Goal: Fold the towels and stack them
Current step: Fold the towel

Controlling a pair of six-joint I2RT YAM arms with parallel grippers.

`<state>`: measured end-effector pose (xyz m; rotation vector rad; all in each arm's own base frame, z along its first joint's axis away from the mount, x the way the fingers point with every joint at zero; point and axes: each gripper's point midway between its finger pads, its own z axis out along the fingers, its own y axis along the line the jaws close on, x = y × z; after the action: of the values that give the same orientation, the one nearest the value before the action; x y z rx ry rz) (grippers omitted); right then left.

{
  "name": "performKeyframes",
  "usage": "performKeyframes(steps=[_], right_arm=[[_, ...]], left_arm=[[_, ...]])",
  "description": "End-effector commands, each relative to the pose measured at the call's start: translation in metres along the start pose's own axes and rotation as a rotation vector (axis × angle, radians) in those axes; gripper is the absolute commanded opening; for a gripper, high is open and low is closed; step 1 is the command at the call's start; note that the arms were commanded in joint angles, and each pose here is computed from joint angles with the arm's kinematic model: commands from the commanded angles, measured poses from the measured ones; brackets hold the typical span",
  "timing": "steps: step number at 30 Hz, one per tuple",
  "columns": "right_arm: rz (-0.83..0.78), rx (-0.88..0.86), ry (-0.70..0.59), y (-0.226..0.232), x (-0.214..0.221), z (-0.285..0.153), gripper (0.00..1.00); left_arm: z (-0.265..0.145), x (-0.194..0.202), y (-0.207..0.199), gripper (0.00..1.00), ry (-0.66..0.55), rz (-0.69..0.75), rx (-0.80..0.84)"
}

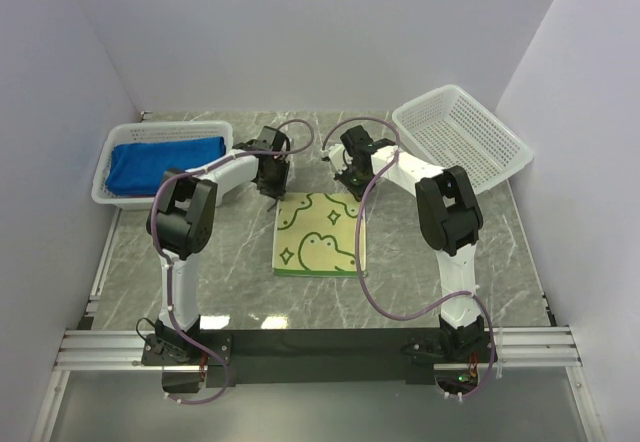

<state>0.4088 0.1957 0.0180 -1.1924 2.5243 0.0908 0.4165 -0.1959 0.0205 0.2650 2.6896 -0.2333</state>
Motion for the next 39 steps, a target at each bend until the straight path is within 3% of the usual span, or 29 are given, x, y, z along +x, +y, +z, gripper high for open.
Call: performKeyframes(steps=[1, 6, 8, 12, 20, 31, 39], right_arm=[[-0.015, -0.020, 0.071, 0.010, 0.019, 0.003, 0.00], [-0.016, -0.012, 0.065, 0.007, 0.016, 0.001, 0.00], [-0.014, -0.003, 0.055, 0.005, 0.013, -0.001, 0.00], [-0.011, 0.027, 0.018, -0.001, 0.003, -0.013, 0.00], [-0.004, 0.106, -0.065, -0.006, -0.011, -0.039, 0.00], [-0.011, 0.266, -0.111, -0.003, -0.008, -0.065, 0.00], [-0.013, 0.353, -0.196, 0.012, -0.008, -0.099, 0.00]], left_arm=[[0.027, 0.043, 0.012, 0.24, 0.121, 0.021, -0.023], [0.025, 0.041, 0.020, 0.11, 0.107, 0.029, -0.031], [0.022, 0.038, 0.020, 0.01, 0.098, 0.034, -0.024], [0.014, 0.027, 0.017, 0.01, 0.059, 0.047, -0.013], [-0.034, -0.018, 0.012, 0.01, -0.199, 0.055, -0.001], [-0.078, -0.022, 0.013, 0.01, -0.413, -0.022, 0.007], [-0.088, 0.008, 0.014, 0.01, -0.441, -0.146, -0.043]])
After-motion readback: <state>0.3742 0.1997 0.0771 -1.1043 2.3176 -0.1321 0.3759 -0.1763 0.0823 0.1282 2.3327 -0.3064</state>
